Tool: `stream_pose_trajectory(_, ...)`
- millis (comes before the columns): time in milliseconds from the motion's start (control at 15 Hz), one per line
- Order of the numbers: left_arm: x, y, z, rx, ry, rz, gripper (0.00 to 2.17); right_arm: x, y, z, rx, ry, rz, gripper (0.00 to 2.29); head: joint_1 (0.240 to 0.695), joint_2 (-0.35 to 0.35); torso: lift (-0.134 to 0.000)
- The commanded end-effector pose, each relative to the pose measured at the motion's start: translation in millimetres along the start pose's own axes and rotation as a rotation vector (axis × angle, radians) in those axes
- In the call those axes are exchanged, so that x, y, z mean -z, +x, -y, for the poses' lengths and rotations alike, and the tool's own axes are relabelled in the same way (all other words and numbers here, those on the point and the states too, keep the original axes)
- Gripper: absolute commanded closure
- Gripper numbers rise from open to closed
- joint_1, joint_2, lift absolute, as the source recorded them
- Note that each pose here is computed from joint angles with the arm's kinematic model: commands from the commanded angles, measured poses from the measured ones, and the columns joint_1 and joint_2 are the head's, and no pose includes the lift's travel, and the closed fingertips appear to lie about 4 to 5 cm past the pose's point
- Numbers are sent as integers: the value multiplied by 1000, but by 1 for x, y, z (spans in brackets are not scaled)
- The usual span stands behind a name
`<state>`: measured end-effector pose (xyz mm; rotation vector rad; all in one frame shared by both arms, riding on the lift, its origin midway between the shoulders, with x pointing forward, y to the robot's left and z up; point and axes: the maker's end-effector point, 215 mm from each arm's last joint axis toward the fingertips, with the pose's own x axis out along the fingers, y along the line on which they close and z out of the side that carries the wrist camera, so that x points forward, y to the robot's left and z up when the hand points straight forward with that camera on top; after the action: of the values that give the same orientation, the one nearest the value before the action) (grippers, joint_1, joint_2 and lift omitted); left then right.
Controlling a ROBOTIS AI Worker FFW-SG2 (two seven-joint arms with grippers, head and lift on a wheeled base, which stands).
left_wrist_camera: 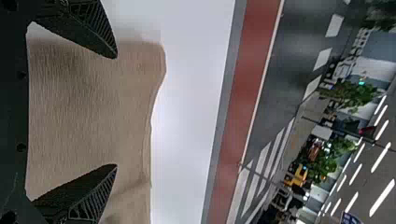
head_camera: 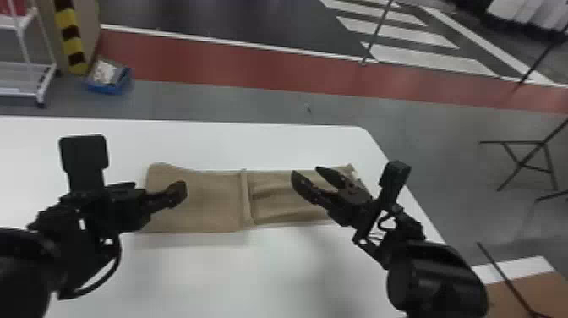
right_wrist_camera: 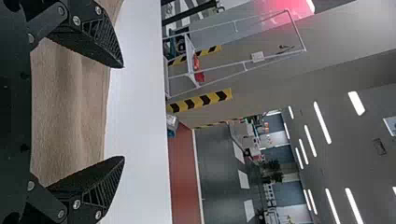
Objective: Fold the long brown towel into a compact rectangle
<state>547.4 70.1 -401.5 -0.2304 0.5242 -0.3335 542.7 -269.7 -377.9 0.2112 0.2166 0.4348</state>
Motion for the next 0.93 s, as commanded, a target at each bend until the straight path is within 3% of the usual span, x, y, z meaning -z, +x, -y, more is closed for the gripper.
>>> stream_pose_trajectory(0,-15,-14,-58,-146,136,114,39,18,27,-51,-66,16,-41,275,695,-224,-128)
stream_pose_trajectory(133,-32,-28,-89,-194,190,174,39,31,44,-77,-86,1,-68,286,695,-138,-128)
stream_pose_trajectory(200,-40,-33,-98,-208,209,197,39,38,48,-79,-74,-7,-86,286,695,-64,-128)
stream_pose_trajectory(267,-54,-40,-108,-232,241,235,39,44,53,-81,-61,-19,-101,286,695,-40,-128)
stream_pose_trajectory(533,-88,-64,-125,-296,345,376,39,53,59,-77,-23,-26,-129,289,695,37,-128)
stream_pose_trajectory(867,-90,-69,-129,-300,360,388,39,72,66,-72,-20,9,-186,478,695,56,-128)
